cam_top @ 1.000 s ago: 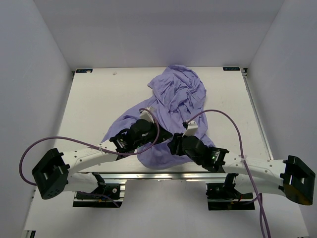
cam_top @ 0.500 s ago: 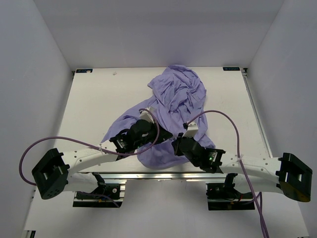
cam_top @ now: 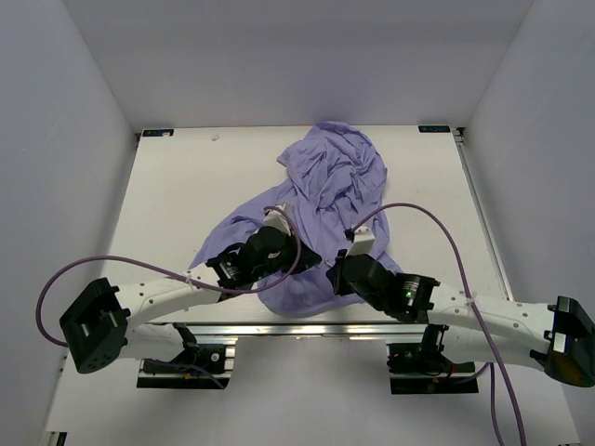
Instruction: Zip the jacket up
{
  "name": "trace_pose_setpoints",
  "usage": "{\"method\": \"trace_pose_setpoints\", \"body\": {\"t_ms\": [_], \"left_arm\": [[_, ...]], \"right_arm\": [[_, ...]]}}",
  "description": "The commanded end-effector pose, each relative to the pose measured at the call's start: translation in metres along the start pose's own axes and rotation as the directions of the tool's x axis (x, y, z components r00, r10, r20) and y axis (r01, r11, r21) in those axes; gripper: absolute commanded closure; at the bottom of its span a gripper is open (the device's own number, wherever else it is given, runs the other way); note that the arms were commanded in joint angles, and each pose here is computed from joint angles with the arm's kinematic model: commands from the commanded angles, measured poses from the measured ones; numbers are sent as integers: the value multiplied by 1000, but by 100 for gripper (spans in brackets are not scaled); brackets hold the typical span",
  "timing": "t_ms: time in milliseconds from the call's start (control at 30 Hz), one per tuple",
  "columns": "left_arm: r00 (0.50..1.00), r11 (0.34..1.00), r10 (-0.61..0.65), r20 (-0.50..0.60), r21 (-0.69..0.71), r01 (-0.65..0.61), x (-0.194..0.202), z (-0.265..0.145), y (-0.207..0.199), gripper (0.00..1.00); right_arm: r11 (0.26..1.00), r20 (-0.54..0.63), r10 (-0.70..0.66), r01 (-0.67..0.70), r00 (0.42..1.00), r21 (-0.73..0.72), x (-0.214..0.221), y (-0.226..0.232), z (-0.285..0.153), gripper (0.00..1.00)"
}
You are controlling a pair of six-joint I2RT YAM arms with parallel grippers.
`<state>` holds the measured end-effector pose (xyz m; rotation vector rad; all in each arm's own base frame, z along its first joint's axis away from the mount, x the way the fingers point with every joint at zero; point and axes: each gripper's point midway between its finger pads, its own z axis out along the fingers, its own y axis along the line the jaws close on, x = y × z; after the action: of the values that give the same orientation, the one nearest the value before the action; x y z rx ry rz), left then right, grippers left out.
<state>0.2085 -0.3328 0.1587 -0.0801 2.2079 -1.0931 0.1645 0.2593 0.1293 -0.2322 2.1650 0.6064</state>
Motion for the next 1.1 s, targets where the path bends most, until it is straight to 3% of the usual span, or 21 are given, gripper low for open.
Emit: {"method": "trace_pose_setpoints", "body": {"t_ms": [0, 200, 367, 633, 767, 933, 1067], "left_arm": [[997, 996, 80, -10, 26, -80, -1, -6, -8, 100], [985, 987, 163, -61, 25, -161, 10, -5, -11, 100], [986, 987, 162, -31, 18, -162, 5, -11, -11, 100], [987, 987, 159, -3, 35, -159, 0, -16, -16, 100], [987, 987, 157, -7, 42, -157, 1, -16, -17, 100], [988, 987, 157, -8, 43, -157, 3, -16, -17, 100], [988, 987, 157, -9, 44, -156, 4, -16, -17, 100]], "right_arm": [[999, -52, -48, 47, 997, -26, -5, 7, -16, 100], [994, -113, -108, 110, 988, 13, -9, 2, -22, 100], [992, -203, -107, 118, 973, 45, 8, -5, -18, 100], [998, -197, -42, 33, 980, -48, 14, 18, -6, 99], [997, -195, -38, 23, 980, -79, 13, 27, -3, 91], [997, -213, -27, 11, 977, -73, 18, 27, -1, 97], [996, -216, -12, -7, 976, -87, 17, 30, -4, 84]]}}
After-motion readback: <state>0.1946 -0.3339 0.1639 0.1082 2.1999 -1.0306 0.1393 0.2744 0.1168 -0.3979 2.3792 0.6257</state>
